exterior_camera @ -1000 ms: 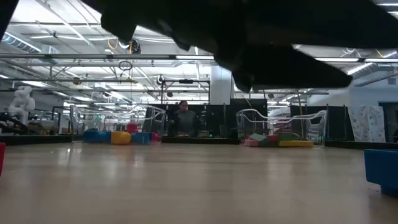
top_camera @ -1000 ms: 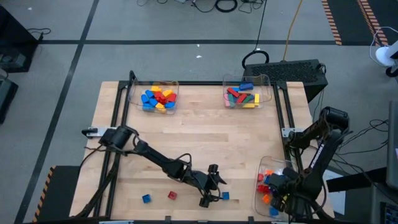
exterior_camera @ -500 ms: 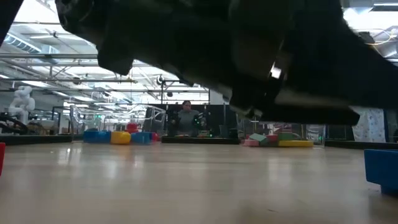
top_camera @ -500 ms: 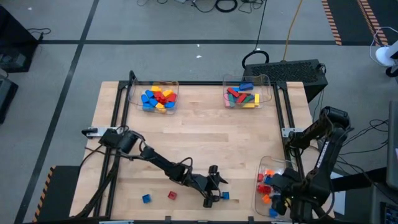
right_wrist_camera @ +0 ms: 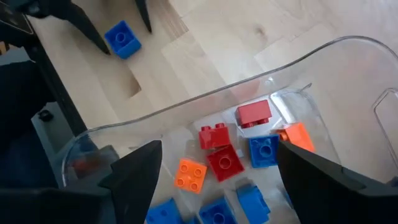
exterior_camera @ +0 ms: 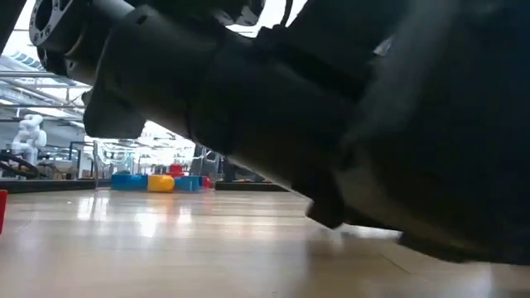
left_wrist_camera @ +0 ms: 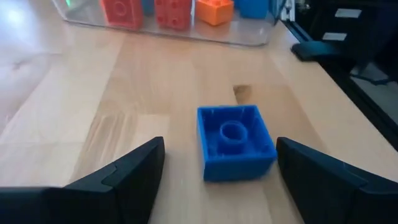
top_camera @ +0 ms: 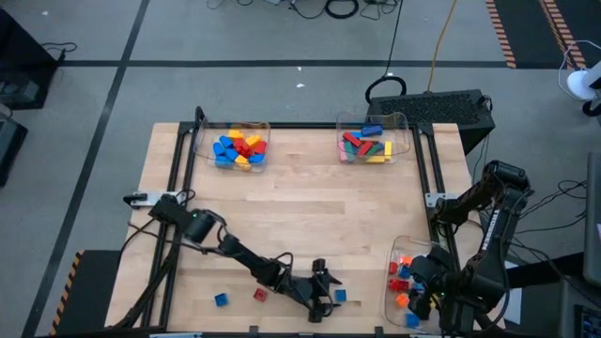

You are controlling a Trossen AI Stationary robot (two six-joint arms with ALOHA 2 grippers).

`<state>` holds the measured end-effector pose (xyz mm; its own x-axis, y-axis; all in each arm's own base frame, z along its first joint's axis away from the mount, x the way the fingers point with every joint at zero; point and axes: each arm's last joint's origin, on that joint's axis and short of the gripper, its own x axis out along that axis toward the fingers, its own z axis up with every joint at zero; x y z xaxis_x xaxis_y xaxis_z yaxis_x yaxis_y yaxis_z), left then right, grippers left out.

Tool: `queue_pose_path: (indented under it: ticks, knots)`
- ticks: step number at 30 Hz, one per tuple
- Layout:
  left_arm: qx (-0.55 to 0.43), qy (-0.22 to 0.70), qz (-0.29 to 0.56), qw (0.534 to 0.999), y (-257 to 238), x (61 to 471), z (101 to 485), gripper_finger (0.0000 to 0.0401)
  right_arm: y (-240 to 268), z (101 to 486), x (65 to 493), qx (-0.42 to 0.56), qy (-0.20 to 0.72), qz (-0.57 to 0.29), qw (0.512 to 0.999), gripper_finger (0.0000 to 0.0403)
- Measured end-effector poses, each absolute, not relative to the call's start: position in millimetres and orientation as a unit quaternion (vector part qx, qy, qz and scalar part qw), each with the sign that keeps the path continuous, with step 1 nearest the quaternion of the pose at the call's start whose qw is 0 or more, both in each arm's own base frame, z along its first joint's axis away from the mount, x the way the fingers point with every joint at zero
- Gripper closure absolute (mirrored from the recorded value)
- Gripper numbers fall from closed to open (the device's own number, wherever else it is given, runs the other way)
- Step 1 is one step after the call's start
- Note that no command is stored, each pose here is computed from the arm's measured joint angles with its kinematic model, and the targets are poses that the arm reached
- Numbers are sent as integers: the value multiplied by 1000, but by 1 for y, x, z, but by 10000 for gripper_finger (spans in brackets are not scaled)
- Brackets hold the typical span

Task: Sort blocks by size
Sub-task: Put the 4 stud blue game piece into the bottom transparent bin

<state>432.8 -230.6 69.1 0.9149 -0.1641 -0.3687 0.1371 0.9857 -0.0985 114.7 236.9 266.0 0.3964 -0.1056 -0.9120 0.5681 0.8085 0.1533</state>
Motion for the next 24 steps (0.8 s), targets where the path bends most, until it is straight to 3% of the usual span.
queue_pose_path:
  ticks: [5,8,15,19,24]
  knots:
    - [-36,185,-70,980,-237,440,64,97,237,266,115,229,507,-210,804,103]
    - [-35,190,-65,979,-237,440,61,121,237,266,115,230,507,-209,804,103]
    - [-47,211,-50,975,-231,441,59,262,238,265,116,228,497,-211,810,103]
    - [-48,215,-58,974,-228,442,63,260,246,253,125,187,427,-211,859,103]
    - [-55,226,-75,970,-222,444,78,260,267,224,142,51,385,-164,907,103]
